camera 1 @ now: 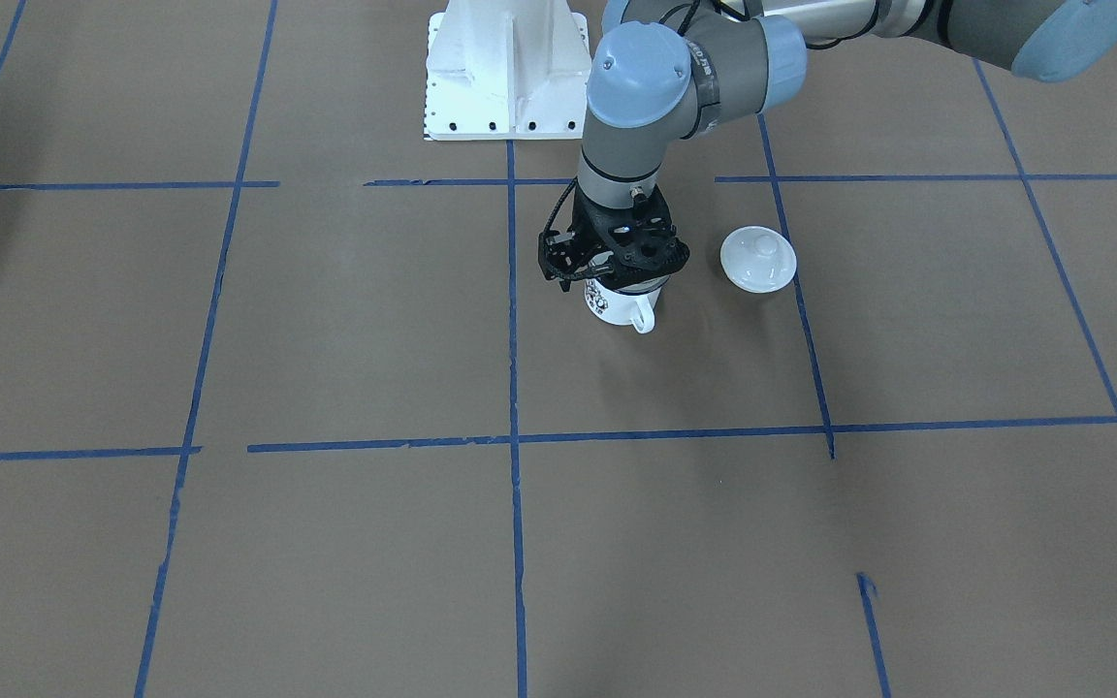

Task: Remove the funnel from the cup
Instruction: 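Move the left gripper over the mug and grasp the glass funnel, then lift the glass funnel out of the mug with the left gripper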

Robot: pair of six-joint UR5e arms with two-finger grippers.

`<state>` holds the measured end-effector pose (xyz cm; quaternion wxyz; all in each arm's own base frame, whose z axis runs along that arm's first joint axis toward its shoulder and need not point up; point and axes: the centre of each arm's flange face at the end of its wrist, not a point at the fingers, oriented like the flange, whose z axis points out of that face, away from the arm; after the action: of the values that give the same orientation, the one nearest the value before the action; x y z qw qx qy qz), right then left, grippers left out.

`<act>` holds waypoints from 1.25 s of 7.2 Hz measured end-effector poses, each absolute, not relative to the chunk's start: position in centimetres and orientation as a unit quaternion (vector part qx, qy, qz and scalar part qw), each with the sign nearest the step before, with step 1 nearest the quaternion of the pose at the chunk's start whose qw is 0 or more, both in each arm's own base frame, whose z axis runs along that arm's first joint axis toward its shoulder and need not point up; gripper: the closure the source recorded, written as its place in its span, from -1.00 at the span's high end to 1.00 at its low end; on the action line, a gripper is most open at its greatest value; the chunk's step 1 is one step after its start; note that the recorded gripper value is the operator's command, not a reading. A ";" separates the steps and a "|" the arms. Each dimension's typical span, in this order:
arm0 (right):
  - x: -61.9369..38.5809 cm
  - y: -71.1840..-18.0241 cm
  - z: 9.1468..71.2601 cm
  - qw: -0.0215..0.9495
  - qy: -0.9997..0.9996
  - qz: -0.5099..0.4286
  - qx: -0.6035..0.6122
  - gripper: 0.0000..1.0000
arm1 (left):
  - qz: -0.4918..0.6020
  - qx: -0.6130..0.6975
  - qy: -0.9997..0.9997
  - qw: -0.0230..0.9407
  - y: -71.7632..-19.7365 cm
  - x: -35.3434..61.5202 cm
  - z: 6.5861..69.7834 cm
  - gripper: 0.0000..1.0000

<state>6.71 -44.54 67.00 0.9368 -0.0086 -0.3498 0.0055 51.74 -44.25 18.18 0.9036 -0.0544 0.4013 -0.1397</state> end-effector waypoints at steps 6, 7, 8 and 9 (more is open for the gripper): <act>6.7 -44.5 67.0 0.937 -0.350 0.006 -0.009 1.00 | -0.136 -0.058 0.394 0.907 -42.6 50.5 17.0 -1.00; 6.7 -44.5 67.0 0.937 -0.350 0.006 -0.009 1.00 | -0.136 -0.057 0.395 0.907 -42.3 49.9 16.4 -1.00; 6.7 -44.5 67.0 0.937 -0.350 0.006 -0.009 1.00 | -0.136 -0.055 0.397 0.906 -42.0 49.1 15.7 -1.00; 6.7 -44.5 67.0 0.937 -0.350 0.006 -0.009 1.00 | -0.137 -0.052 0.401 0.904 -41.3 47.3 14.3 -1.00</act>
<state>6.72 -44.54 67.00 0.9368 -0.0086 -0.3498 0.0056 47.32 -41.32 14.32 0.9045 -0.0518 0.4005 -0.1370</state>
